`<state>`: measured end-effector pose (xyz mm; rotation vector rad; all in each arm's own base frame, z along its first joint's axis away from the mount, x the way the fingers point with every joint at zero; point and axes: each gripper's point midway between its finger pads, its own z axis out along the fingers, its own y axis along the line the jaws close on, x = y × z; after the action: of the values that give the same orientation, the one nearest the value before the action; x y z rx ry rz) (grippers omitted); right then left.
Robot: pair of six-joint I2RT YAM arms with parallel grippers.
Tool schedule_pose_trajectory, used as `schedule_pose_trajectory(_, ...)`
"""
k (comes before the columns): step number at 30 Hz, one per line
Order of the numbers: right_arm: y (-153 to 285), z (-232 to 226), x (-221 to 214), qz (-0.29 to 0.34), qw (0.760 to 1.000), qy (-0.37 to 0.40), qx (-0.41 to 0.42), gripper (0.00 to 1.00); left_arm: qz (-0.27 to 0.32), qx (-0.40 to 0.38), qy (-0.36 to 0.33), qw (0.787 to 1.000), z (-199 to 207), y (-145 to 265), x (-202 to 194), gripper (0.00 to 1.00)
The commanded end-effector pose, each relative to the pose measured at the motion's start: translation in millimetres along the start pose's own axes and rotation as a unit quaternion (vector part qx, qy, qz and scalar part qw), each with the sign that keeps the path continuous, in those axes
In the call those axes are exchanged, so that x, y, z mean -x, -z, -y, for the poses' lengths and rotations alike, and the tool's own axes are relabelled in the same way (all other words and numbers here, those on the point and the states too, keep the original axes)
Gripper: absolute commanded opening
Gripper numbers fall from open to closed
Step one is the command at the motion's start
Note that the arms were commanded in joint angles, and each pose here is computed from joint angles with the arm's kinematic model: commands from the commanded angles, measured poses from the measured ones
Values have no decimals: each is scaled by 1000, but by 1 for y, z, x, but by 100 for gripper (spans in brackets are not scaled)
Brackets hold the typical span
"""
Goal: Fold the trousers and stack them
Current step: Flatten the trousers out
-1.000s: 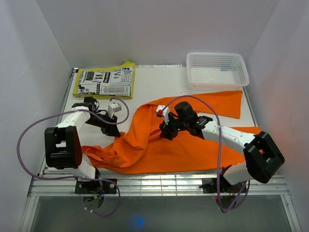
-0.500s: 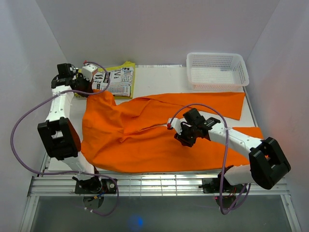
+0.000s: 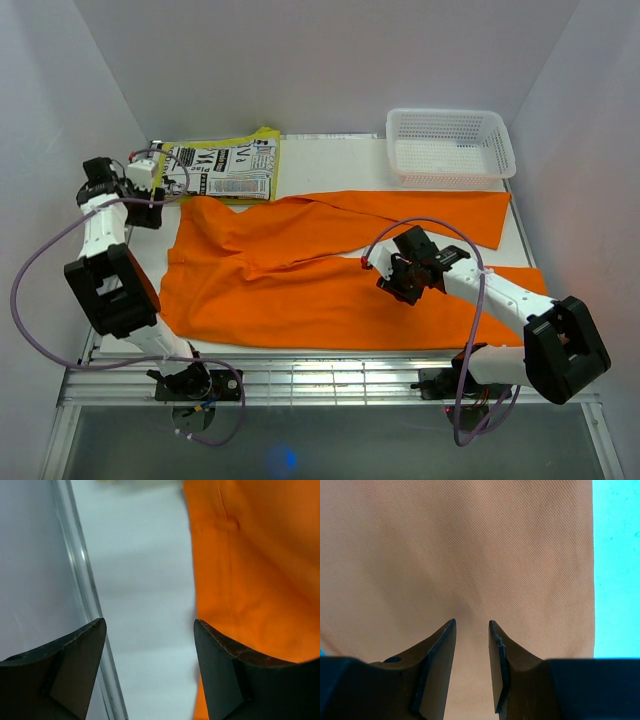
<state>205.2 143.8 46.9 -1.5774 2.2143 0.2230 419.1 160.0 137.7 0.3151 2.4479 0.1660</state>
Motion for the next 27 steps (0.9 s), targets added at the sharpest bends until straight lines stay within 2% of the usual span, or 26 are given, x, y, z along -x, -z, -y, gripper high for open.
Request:
schedule_pose_trajectory(1,-1,2,-13,-24,1000,-3,-5,38,-18,-100,0,995,56,36,-48,81)
schedule_pose_trajectory(3,-4,2,-17,-32,999,-8,-3,38,-18,-114,-4,993,74,49,-66,81)
schedule_pose_trajectory(4,-4,3,-19,-35,999,-11,-4,38,-44,-138,2,989,95,44,-96,81)
schedule_pose_trajectory(7,-11,1,-28,-56,998,-19,7,38,-71,-147,14,987,116,41,-132,81)
schedule_pose_trajectory(11,-13,-4,-39,-79,997,-20,19,38,-111,-120,18,986,120,34,-175,68)
schedule_pose_trajectory(12,-13,-6,-41,-83,996,-20,24,38,-123,-106,17,987,116,33,-185,59)
schedule_pose_trajectory(15,-13,-9,-45,-93,995,-22,33,38,-164,-89,27,982,109,34,-216,43)
schedule_pose_trajectory(16,-12,-10,-44,-93,995,-23,36,38,-174,-89,32,980,107,35,-224,32)
schedule_pose_trajectory(19,-11,-14,-43,-98,993,-28,51,38,-203,-77,44,975,90,44,-253,18)
schedule_pose_trajectory(20,-9,-13,-37,-90,994,-28,55,38,-211,-66,60,973,80,49,-265,6)
schedule_pose_trajectory(21,-8,-14,-35,-89,994,-28,59,38,-215,-65,48,973,74,53,-272,2)
schedule_pose_trajectory(23,-4,-17,-28,-80,994,-29,75,38,-226,-54,60,971,61,62,-286,0)
schedule_pose_trajectory(25,0,-20,-25,-81,993,-28,86,38,-217,-57,64,972,48,70,-283,0)
schedule_pose_trajectory(27,6,-14,-14,-65,994,-22,81,38,-204,-69,65,974,44,75,-272,6)
